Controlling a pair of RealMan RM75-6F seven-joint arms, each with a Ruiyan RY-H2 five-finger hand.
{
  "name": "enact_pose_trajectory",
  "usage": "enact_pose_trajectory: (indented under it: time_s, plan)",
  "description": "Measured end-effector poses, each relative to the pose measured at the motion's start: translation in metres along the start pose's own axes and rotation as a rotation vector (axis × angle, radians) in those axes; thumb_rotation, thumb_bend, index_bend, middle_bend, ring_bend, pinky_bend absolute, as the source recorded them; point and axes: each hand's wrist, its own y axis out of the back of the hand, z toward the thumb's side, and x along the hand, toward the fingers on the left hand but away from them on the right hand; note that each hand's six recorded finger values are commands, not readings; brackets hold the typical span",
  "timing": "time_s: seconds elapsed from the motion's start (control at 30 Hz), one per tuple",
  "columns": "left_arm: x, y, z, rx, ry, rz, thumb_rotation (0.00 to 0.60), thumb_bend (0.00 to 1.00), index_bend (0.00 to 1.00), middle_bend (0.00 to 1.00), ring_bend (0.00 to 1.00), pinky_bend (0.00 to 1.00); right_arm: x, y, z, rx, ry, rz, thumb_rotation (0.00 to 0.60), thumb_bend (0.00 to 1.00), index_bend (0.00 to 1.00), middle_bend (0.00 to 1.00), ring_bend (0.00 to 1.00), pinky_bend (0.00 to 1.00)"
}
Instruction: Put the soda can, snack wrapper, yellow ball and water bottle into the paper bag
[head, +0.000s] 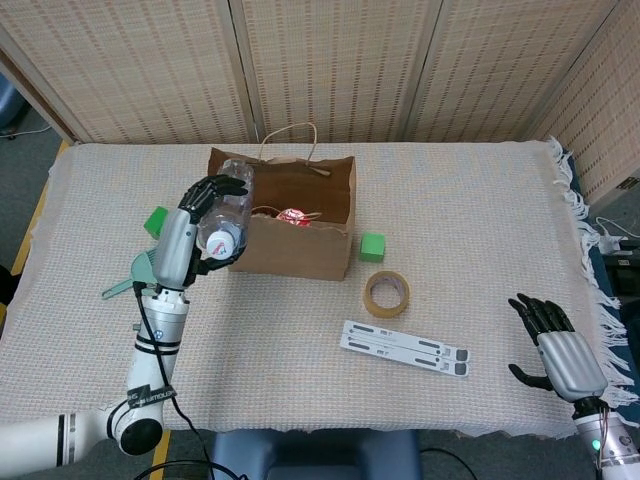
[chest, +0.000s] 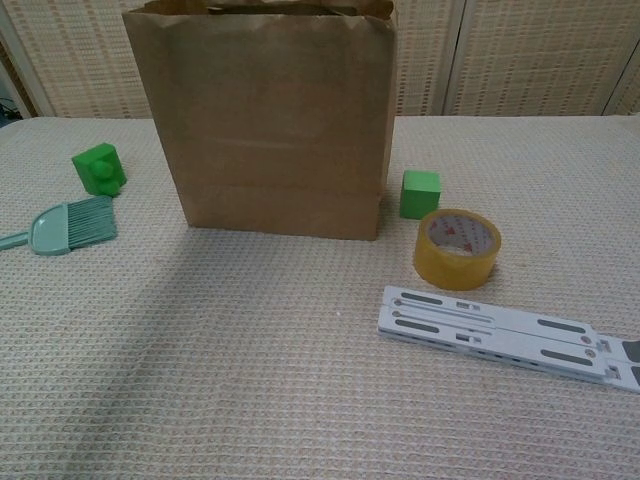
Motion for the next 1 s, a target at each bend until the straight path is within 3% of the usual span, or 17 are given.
enact_pose_trajectory:
  time_s: [0.33,0.37,0.5,0.53,0.67,1.0]
  plan:
    - [0.0,-0.052,-0.013,0.018,0.01,-0.073,0.6,0.61,0.61,0.63,0.59,0.73,0.0,0.0,0.0,0.002,-0.004,0.003,0.6,0.13,0.0,0.0,0.0,0.0]
    - [0.002,-0.057,-0.015,0.028,0.008,-0.078,0.6,0.57,0.56,0.57,0.54,0.68,0.0,0.0,0.0,0.001,-0.005,0.003,0.6,0.13,0.0,0.0,0.0,0.0]
    - [0.009,-0.073,-0.019,0.097,-0.012,-0.121,0.6,0.41,0.13,0.1,0.06,0.25,-0.001,0.0,-0.001,0.004,-0.007,0.003,0.6,0.13,0.0,0.0,0.0,0.0]
    - [0.01,-0.077,-0.018,0.11,-0.013,-0.137,0.6,0.39,0.06,0.04,0.01,0.18,-0.001,0.0,0.0,0.005,-0.007,0.003,0.6,0.13,0.0,0.0,0.0,0.0]
    - [0.017,-0.084,-0.016,0.153,-0.003,-0.171,0.6,0.38,0.0,0.0,0.0,0.1,-0.001,0.0,0.0,0.007,-0.009,0.007,0.6,0.13,0.0,0.0,0.0,0.0]
    - [0.013,-0.076,-0.014,0.156,0.007,-0.184,0.6,0.38,0.0,0.0,0.0,0.08,0.0,0.0,-0.001,0.012,-0.011,0.003,0.6,0.13,0.0,0.0,0.0,0.0]
